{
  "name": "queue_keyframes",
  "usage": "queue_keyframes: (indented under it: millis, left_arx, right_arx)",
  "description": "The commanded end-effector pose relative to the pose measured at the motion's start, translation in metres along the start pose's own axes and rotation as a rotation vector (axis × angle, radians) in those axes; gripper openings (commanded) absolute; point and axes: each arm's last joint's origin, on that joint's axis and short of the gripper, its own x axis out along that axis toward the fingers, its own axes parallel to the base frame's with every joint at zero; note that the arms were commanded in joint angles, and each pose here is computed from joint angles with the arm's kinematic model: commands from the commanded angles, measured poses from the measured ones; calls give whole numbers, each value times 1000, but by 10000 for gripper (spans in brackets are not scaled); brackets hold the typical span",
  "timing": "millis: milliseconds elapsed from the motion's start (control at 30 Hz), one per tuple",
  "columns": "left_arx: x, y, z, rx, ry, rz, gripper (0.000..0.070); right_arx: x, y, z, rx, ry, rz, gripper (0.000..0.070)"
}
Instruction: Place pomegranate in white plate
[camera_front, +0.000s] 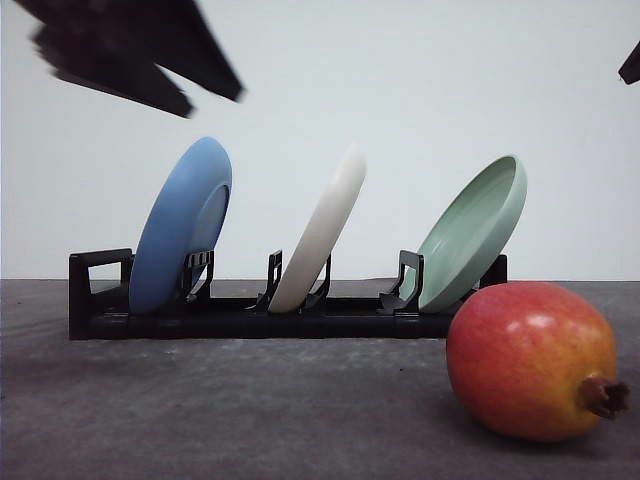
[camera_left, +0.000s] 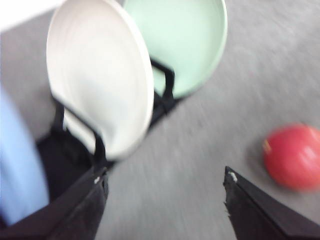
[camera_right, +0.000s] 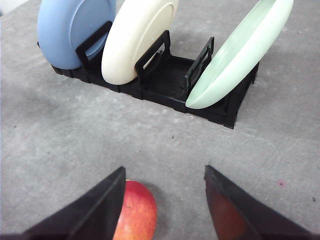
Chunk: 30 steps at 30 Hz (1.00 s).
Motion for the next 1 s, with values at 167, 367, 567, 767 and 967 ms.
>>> queue_keyframes:
  millis: [167, 367, 567, 767, 967]
  left_arx:
    - [47, -11, 14, 24, -87, 62, 431]
    - [86, -14, 24, 29, -87, 127, 431]
    - [121, -11, 33, -3, -43, 181, 430]
    - [140, -10, 37, -42, 20, 222, 429]
    - [143, -10, 35, -56, 36, 221, 339]
  right_arx:
    - [-3, 2, 6, -13, -25, 9, 318]
    - [-3, 2, 6, -13, -25, 9, 318]
    - [-3, 2, 6, -13, -25, 9, 318]
    - [-3, 2, 6, -13, -25, 9, 318]
    - [-3, 2, 6, -13, -25, 6, 318]
